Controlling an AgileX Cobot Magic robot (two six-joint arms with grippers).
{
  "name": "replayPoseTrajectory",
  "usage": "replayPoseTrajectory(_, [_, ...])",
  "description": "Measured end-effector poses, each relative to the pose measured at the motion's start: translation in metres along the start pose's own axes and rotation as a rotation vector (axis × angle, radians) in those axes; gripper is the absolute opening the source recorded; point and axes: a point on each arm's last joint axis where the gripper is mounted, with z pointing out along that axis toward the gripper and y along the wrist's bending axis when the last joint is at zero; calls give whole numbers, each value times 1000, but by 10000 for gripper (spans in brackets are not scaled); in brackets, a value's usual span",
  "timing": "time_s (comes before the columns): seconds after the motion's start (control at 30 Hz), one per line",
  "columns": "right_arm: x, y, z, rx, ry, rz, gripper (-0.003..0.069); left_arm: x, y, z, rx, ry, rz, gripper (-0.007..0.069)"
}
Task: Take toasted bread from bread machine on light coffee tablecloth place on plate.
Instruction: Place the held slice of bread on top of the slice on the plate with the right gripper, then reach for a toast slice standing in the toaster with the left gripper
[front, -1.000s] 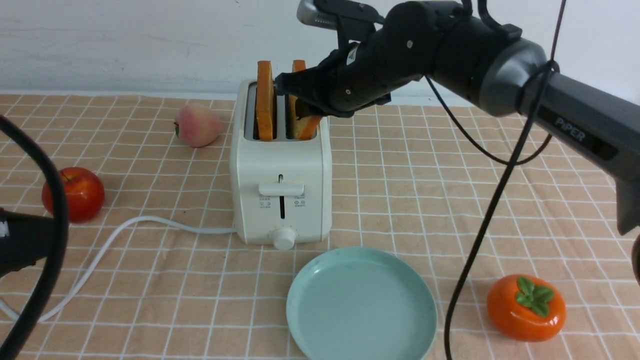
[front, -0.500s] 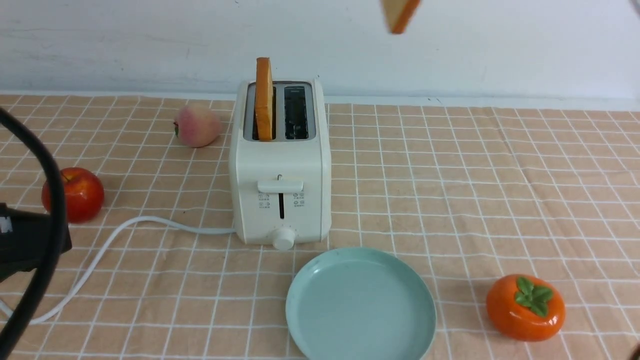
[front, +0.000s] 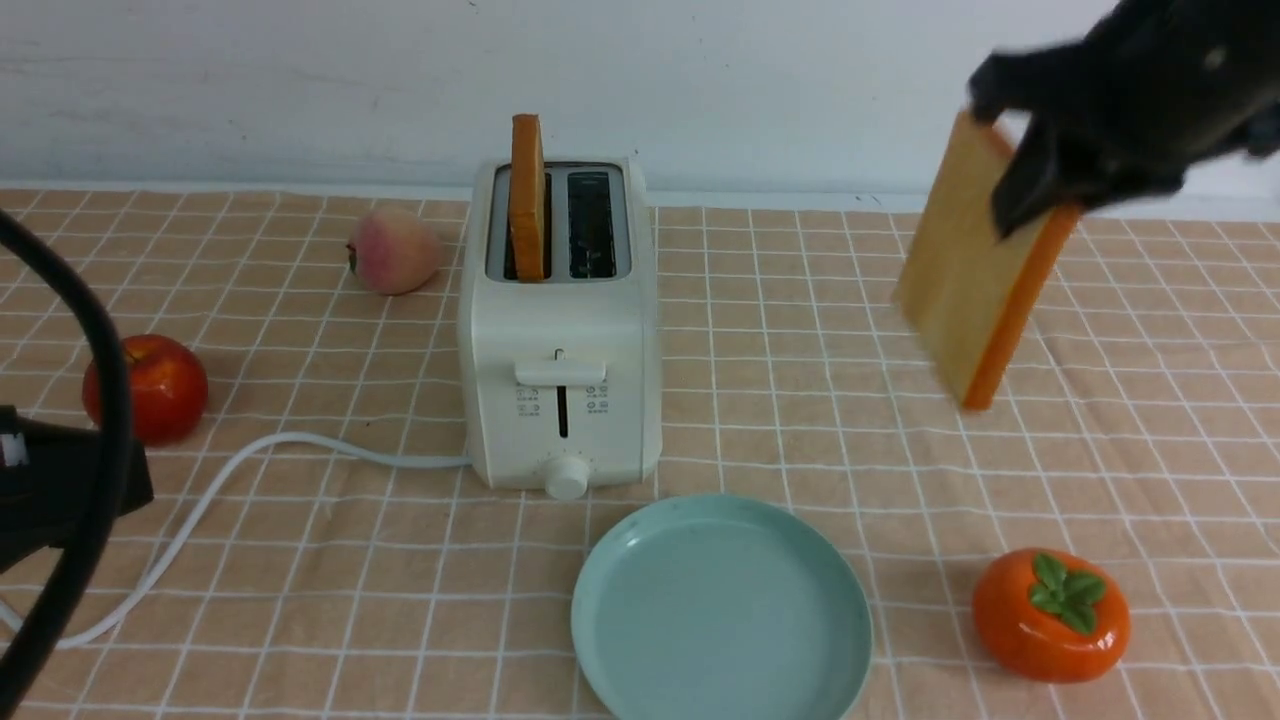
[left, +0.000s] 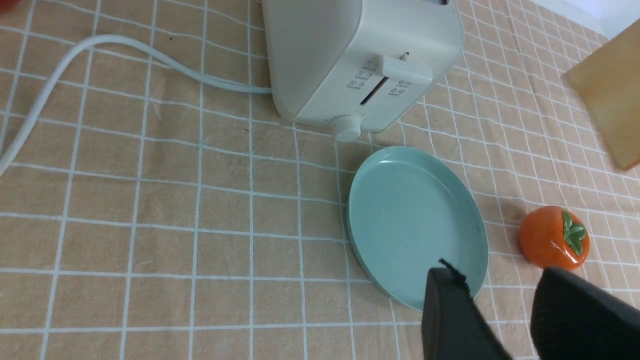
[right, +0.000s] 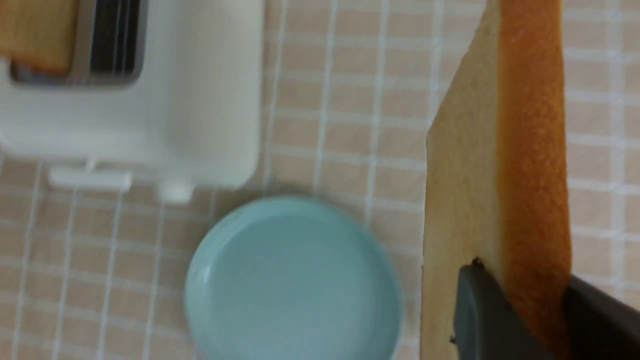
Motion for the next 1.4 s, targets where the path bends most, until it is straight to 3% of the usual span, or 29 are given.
replayPoseTrajectory(0.1, [25, 5, 38, -188, 115, 14, 111, 0, 0, 0, 0, 4, -1, 238])
replayPoseTrajectory(0.13, [29, 4, 42, -200, 129, 5, 111, 0, 0, 0, 0, 4, -1, 238])
replayPoseTrajectory(0.17, [41, 11, 59, -312, 148, 1, 111, 0, 0, 0, 0, 4, -1, 238])
replayPoseTrajectory(0.2, [43, 11, 61, -323, 150, -1, 111, 0, 0, 0, 0, 4, -1, 238])
replayPoseTrajectory(0.27, [63, 18, 84, -436, 138, -32, 111, 0, 0, 0, 1, 4, -2, 238])
replayPoseTrajectory(0.37, [77, 21, 102, -483, 86, -30, 111, 0, 0, 0, 3, 4, -3, 238])
replayPoseTrajectory(0.57, [91, 14, 124, -450, 66, -25, 128, 1, -2, 0, 19, 11, -17, 238])
replayPoseTrajectory(0.67, [93, 13, 126, -441, 75, -34, 200, 1, -2, 0, 24, 13, -21, 238])
replayPoseTrajectory(0.77, [94, 13, 123, -425, 72, -64, 331, 1, -2, 0, 24, 13, -21, 238])
replayPoseTrajectory(0.8, [94, 13, 123, -425, 73, -64, 341, 1, -2, 0, 24, 13, -21, 238])
replayPoseTrajectory(0.87, [93, 12, 116, -397, 53, -109, 477, 1, -2, 0, 24, 13, -21, 238])
replayPoseTrajectory(0.9, [93, 12, 114, -392, 49, -116, 477, 1, -2, 0, 24, 13, -21, 238])
replayPoseTrajectory(0.97, [91, 12, 97, -358, 24, -150, 580, 1, -2, 0, 24, 14, -19, 238])
replayPoseTrajectory(1.03, [84, 11, 76, -316, 3, -184, 629, 1, -1, 0, 18, 11, -2, 238])
replayPoseTrajectory(1.2, [68, 16, 6, -218, -98, -251, 642, -6, 1, 7, -8, -31, 49, 243])
replayPoseTrajectory(1.4, [83, 37, -95, -232, -313, -325, 543, -37, -2, 51, -60, 12, 18, 309])
